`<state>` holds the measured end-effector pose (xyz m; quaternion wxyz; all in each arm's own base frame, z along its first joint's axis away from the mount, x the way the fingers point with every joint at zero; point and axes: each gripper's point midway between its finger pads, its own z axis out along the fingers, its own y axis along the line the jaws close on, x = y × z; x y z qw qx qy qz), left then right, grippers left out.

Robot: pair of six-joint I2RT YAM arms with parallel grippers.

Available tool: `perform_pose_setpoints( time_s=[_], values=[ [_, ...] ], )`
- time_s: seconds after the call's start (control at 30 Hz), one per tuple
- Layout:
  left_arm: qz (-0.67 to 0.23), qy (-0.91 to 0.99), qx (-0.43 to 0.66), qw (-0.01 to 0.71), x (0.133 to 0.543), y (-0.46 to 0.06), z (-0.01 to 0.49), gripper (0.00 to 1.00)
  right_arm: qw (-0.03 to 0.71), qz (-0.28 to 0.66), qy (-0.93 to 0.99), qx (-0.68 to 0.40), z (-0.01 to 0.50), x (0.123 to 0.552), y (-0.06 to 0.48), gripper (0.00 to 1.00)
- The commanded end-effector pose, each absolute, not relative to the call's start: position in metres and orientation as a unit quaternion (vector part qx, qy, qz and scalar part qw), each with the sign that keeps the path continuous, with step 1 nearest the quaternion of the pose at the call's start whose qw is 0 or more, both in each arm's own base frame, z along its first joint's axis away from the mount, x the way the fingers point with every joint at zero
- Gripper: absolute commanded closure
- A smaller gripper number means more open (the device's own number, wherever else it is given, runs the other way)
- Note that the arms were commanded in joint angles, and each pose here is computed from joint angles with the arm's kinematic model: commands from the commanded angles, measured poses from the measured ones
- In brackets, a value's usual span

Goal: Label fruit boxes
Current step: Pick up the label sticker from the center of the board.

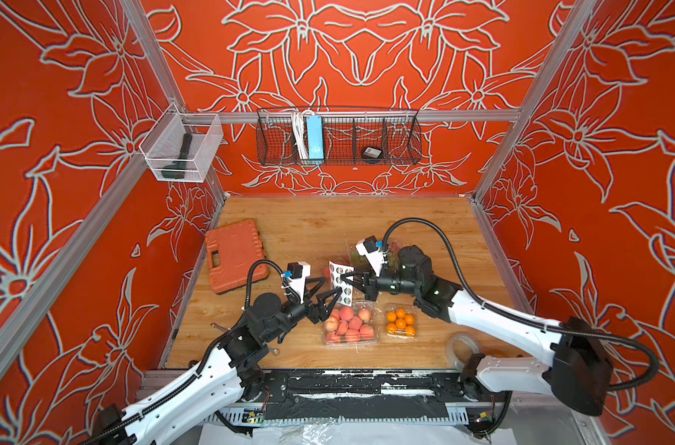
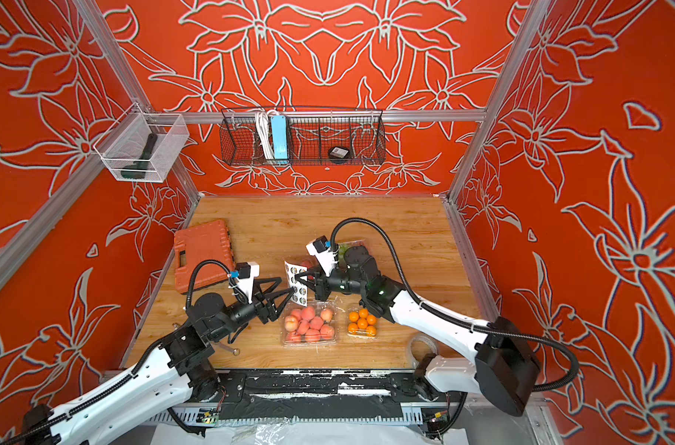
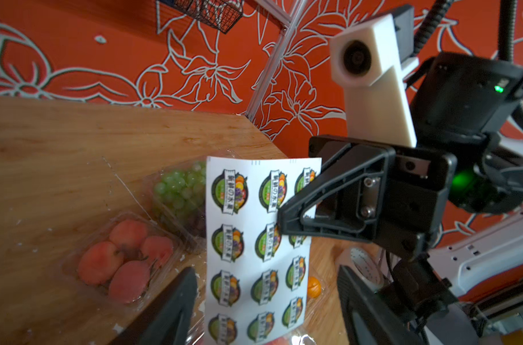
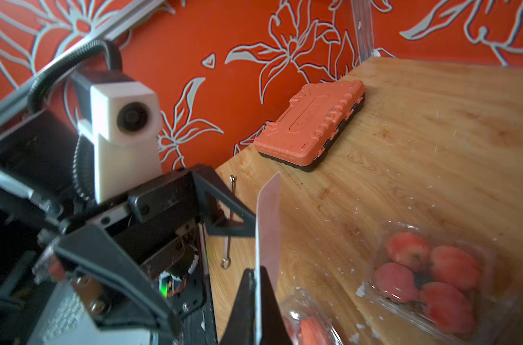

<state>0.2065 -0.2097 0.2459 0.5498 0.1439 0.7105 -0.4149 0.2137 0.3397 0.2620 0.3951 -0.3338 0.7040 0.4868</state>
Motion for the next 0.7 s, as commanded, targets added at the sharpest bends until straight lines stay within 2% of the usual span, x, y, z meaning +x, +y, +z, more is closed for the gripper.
perform_pose_setpoints(
  time_s=[0.0, 0.03, 0.13, 0.23, 0.33, 0.6, 0.67],
  values=[
    [-0.450, 0.640, 0.209, 0.587, 0.185, -0.217, 0.279, 0.20, 0.400, 0.473, 0.668, -0.412, 0.277, 0.191, 0.324, 1.00],
    [-0.453, 0.623, 0.229, 0.596, 0.179, -0.219, 0.283, 0.14, 0.395, 0.481, 0.656, -0.427, 0.281, 0.183, 0.319, 1.00],
    [-0.471, 0.562, 0.312, 0.604, 0.152, -0.230, 0.288, 0.08, 0.380, 0.512, 0.612, -0.467, 0.292, 0.157, 0.303, 1.00],
    [-0.510, 0.508, 0.379, 0.582, 0.123, -0.240, 0.295, 0.06, 0.383, 0.524, 0.586, -0.485, 0.300, 0.144, 0.293, 1.00],
    [-0.513, 0.491, 0.381, 0.592, 0.123, -0.242, 0.302, 0.06, 0.379, 0.541, 0.562, -0.498, 0.307, 0.134, 0.285, 1.00],
    [-0.505, 0.493, 0.377, 0.599, 0.138, -0.252, 0.313, 0.18, 0.348, 0.569, 0.547, -0.507, 0.302, 0.125, 0.286, 1.00],
    [-0.515, 0.486, 0.381, 0.594, 0.136, -0.254, 0.316, 0.26, 0.347, 0.567, 0.551, -0.504, 0.301, 0.127, 0.287, 1.00]
  ],
)
